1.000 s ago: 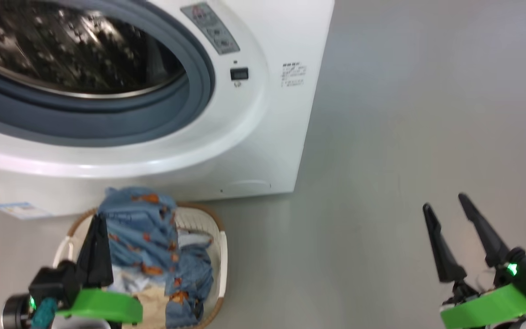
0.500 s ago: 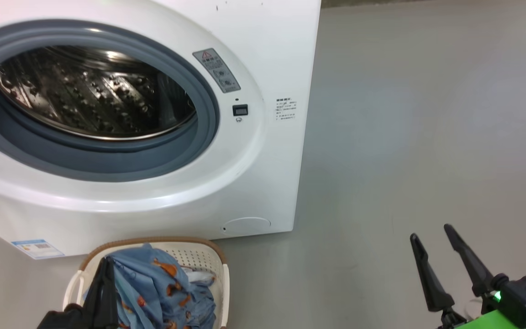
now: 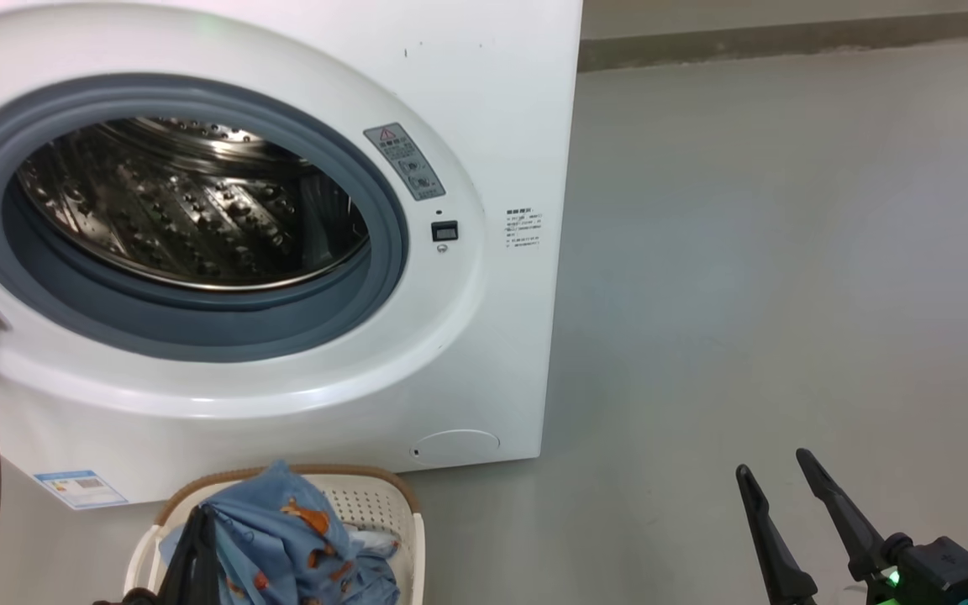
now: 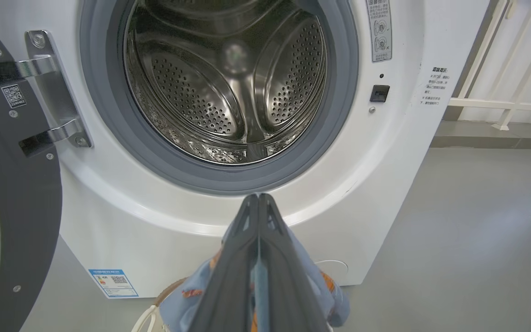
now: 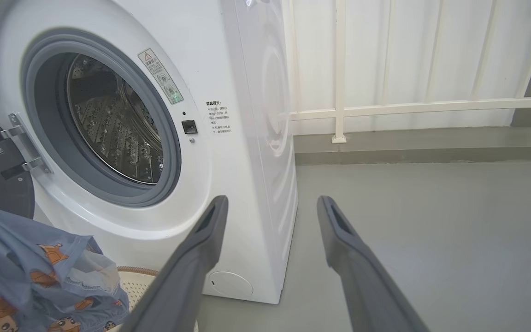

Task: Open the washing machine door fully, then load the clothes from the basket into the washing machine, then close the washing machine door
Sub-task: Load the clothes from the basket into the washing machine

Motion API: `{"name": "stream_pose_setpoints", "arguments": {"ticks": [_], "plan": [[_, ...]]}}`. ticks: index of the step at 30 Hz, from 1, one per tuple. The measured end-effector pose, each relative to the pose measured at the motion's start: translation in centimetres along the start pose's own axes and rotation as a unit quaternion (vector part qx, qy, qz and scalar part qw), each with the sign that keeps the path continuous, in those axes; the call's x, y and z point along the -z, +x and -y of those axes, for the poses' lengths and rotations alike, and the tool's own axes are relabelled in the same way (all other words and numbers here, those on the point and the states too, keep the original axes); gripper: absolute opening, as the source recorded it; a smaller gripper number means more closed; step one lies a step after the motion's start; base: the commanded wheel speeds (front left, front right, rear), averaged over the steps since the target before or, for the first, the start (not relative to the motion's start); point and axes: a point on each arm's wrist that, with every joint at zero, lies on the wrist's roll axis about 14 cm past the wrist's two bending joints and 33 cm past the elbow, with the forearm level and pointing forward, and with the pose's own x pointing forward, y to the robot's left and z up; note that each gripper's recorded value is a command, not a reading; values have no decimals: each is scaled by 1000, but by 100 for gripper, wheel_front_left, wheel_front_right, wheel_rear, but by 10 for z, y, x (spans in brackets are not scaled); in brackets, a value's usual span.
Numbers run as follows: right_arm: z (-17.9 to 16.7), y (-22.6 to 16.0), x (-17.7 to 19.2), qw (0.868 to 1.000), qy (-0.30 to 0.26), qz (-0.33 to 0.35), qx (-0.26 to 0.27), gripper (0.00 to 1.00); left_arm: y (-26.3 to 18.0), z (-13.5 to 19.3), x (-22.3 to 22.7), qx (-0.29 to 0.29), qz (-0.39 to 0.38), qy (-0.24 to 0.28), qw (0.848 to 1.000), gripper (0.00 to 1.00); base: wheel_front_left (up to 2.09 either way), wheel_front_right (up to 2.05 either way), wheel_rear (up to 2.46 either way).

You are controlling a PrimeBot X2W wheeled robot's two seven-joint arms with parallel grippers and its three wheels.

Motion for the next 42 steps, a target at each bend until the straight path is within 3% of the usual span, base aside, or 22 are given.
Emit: {"name": "stream_pose_setpoints", "arguments": {"ticks": [30,42], "plan": [[0,0,1,1000,1,-1,2,100,2,7,4,11,-10,-6,1000,0,0,0,0],[5,4,12,1000,2,-19,6,100,44,5,5,9,-12,-16,1000,0,0,0,0]]}}
